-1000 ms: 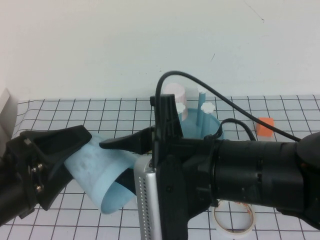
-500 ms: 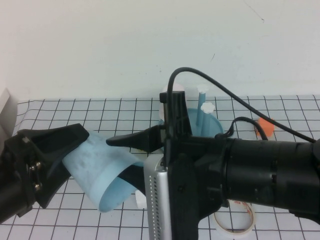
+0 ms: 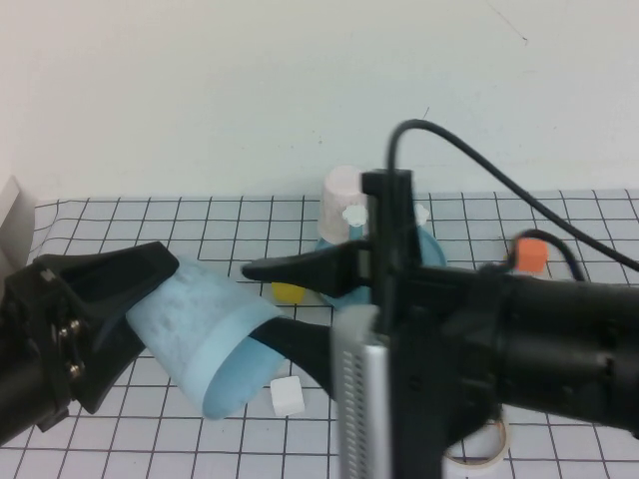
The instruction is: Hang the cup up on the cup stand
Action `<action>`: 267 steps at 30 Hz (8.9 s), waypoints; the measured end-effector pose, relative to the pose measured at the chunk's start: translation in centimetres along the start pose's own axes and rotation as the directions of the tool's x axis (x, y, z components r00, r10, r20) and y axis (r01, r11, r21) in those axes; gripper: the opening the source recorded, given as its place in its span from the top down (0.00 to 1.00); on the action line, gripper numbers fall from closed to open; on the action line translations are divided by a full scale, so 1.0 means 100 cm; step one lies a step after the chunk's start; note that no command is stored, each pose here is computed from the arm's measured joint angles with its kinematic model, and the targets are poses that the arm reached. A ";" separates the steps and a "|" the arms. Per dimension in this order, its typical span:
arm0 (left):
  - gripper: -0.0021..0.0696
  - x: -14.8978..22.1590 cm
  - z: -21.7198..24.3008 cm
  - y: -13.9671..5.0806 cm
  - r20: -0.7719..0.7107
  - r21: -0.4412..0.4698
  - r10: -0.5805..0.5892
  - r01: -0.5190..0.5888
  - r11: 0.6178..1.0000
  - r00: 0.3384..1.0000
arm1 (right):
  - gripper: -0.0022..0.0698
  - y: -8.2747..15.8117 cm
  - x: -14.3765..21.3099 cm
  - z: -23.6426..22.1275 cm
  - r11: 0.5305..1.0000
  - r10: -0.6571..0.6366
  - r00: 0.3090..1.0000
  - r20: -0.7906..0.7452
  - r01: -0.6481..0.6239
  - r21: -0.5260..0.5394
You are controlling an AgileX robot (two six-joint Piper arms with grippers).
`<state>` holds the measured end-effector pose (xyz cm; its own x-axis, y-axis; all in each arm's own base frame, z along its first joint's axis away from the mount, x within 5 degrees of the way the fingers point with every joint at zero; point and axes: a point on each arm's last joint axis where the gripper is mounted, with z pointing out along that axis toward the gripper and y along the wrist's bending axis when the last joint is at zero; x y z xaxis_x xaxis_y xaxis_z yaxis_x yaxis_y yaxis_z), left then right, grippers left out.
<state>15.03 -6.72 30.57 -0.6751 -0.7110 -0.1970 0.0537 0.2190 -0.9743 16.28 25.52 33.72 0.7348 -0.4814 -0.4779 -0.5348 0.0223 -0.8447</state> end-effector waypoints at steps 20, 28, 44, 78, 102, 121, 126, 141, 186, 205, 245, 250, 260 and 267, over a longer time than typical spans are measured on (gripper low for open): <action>0.24 -0.021 -0.005 -0.066 0.163 0.050 0.600 -0.614 0.788 0.783 | 0.56 -0.012 -0.019 -0.094 0.934 0.298 0.949 0.106 -0.313 0.173; 0.24 -0.025 -0.007 -0.077 0.206 -0.012 0.814 -0.830 0.557 0.544 | 0.61 -0.026 -0.020 -0.130 0.865 0.372 0.921 0.113 -0.388 0.317; 0.24 -0.025 -0.007 -0.077 0.196 -0.066 0.928 -0.940 0.336 0.318 | 0.64 -0.038 0.011 -0.160 0.691 0.556 0.827 -0.089 -0.400 0.602; 0.24 -0.084 0.066 -0.110 0.169 0.027 0.948 -0.963 0.268 0.269 | 0.65 -0.038 0.022 -0.168 0.640 0.610 0.777 -0.158 -0.365 0.676; 0.24 -0.099 0.188 -0.103 0.125 0.165 0.982 -0.979 0.122 0.144 | 0.65 -0.038 0.022 -0.168 0.639 0.611 0.776 -0.157 -0.366 0.676; 0.25 -0.065 0.331 -0.035 0.034 0.231 0.995 -0.969 0.084 0.095 | 0.65 -0.038 0.022 -0.168 0.639 0.611 0.776 -0.157 -0.366 0.676; 0.25 -0.064 0.355 -0.011 0.012 0.233 0.995 -0.968 0.095 0.100 | 0.65 -0.038 0.022 -0.168 0.639 0.611 0.776 -0.157 -0.366 0.676; 0.25 -0.062 0.382 0.014 0.051 0.269 0.999 -0.963 -0.013 0.001 | 0.65 -0.038 0.022 -0.168 0.639 0.611 0.776 -0.157 -0.366 0.676; 0.25 -0.045 0.398 0.059 0.140 0.352 0.949 -0.881 -0.315 -0.283 | 0.67 -0.038 0.022 -0.168 0.639 0.611 0.776 -0.157 -0.366 0.676; 0.25 -0.051 0.401 0.041 0.188 0.303 0.925 -0.876 -0.376 -0.332 | 0.67 -0.038 0.022 -0.168 0.639 0.611 0.776 -0.157 -0.366 0.676; 0.09 -0.048 0.408 0.064 0.031 0.358 0.999 -0.934 -0.006 0.006 | 0.67 -0.038 0.022 -0.168 0.639 0.611 0.776 -0.157 -0.366 0.676; 0.11 -0.048 0.407 0.063 0.019 0.364 0.999 -0.931 0.037 0.047 | 0.67 -0.038 0.022 -0.168 0.639 0.611 0.776 -0.157 -0.366 0.676; 0.89 -0.069 0.379 0.001 0.142 0.387 0.990 -0.921 -0.043 0.014 | 0.67 -0.038 0.022 -0.168 0.639 0.611 0.776 -0.157 -0.366 0.676; 0.97 -0.098 0.332 -0.064 0.196 0.348 0.972 -0.918 -0.191 -0.128 | 0.67 -0.038 0.022 -0.168 0.639 0.611 0.776 -0.157 -0.366 0.676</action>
<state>45.78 -23.36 35.10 0.2833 0.1731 -0.9433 0.8651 0.3783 0.3293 12.90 9.67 39.94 0.1782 -0.4973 -0.8491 -0.3288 0.7832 -0.5277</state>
